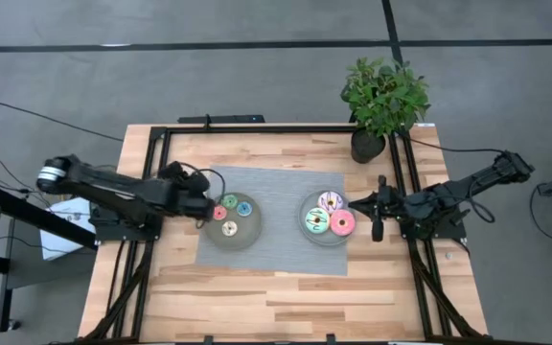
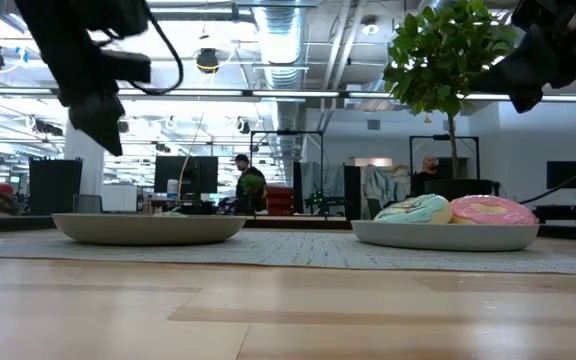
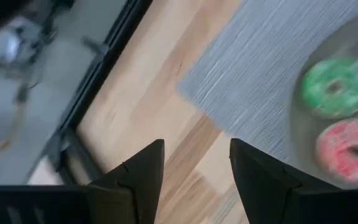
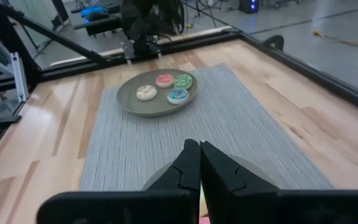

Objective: Pick & Place donuts
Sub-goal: Adjust the gray placemat

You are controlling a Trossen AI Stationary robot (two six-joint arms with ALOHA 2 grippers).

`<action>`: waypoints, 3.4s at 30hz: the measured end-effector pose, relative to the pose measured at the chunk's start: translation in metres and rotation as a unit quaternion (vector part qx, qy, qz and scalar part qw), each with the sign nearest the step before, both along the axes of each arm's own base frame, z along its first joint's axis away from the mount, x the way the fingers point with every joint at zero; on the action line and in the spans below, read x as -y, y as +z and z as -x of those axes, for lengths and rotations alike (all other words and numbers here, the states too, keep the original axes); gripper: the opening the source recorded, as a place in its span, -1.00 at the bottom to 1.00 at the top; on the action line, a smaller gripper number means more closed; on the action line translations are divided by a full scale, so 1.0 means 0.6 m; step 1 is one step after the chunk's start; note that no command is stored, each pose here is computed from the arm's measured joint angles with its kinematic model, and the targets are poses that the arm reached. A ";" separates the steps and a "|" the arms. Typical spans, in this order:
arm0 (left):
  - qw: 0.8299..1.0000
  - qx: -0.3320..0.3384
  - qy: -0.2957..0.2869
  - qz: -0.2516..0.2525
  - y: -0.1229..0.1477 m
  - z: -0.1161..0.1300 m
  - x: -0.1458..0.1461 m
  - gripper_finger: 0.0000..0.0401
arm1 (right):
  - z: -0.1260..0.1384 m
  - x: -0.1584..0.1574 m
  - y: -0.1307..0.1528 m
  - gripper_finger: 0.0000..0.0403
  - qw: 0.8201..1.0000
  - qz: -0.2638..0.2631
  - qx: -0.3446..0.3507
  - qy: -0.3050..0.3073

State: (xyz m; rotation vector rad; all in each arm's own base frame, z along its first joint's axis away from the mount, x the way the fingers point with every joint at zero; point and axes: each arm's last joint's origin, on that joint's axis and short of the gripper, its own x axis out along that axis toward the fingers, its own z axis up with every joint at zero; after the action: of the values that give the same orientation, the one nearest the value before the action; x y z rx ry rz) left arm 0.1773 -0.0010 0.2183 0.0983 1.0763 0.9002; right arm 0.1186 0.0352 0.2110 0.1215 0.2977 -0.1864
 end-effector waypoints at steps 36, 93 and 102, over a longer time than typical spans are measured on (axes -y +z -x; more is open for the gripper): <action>0.959 0.247 -0.033 0.133 -0.091 0.035 -0.122 -0.12 | 0.004 0.000 0.005 -1.00 1.000 0.004 0.009 0.021; 0.953 0.092 0.106 0.270 -0.162 -0.024 -0.165 -0.12 | 0.006 0.001 0.001 -1.00 1.000 0.011 -0.002 0.021; 0.945 0.101 0.108 0.291 -0.143 -0.020 -0.131 -0.12 | 0.006 0.001 0.001 -1.00 1.000 0.013 -0.003 0.022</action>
State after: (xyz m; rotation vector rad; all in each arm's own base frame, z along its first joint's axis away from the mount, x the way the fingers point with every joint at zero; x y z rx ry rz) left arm 0.1893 0.0778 0.1324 -0.6031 1.1320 0.7322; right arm 0.1152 0.0346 0.2116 0.0889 0.3042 -0.1470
